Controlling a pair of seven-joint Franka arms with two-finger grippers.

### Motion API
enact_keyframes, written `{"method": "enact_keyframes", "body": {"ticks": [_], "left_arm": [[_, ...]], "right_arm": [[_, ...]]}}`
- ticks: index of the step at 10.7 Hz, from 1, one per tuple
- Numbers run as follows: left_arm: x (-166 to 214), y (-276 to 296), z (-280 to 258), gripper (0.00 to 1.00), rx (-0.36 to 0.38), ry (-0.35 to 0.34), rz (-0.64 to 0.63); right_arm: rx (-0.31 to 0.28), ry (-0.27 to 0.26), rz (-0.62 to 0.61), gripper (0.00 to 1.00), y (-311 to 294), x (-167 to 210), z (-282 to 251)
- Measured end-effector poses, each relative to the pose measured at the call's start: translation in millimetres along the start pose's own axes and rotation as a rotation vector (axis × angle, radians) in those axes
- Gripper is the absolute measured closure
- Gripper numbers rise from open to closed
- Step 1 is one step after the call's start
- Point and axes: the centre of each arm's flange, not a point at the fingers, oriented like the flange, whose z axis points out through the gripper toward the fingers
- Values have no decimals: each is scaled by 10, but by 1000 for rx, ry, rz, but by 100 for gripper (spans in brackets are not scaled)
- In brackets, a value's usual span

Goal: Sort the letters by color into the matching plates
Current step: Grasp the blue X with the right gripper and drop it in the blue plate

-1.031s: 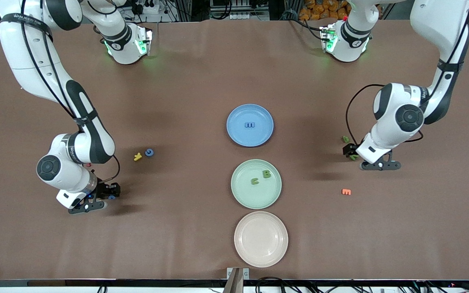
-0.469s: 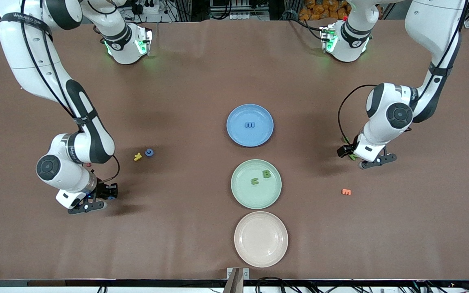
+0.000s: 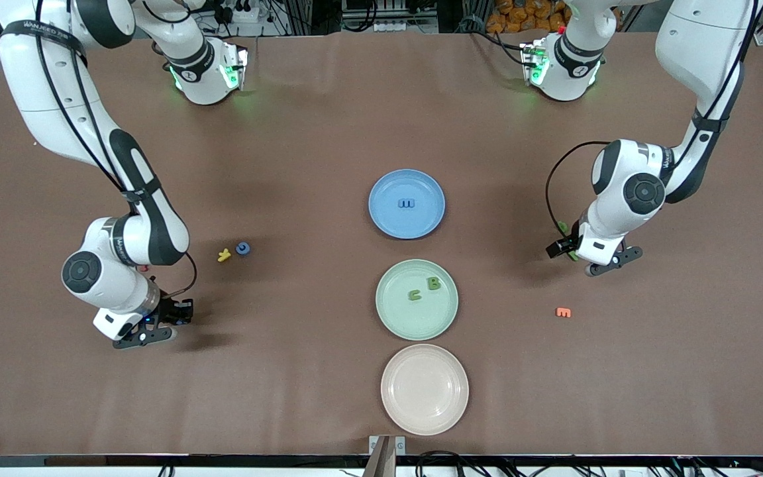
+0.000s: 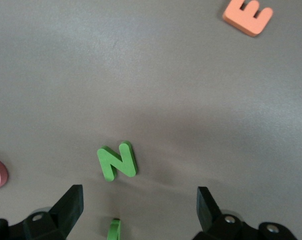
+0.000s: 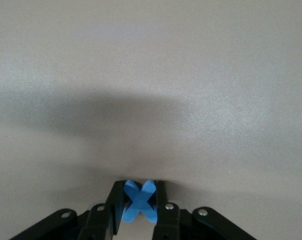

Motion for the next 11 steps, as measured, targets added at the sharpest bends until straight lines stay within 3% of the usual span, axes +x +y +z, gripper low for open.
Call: {"method": "enact_keyframes", "body": {"ticks": [7, 11], "left_arm": [[7, -75, 76, 4, -3, 7, -19], [19, -250, 152, 7, -20, 22, -47]], "right_arm": [[1, 1, -13, 71, -91, 17, -2], [15, -71, -1, 71, -518, 47, -203]]}}
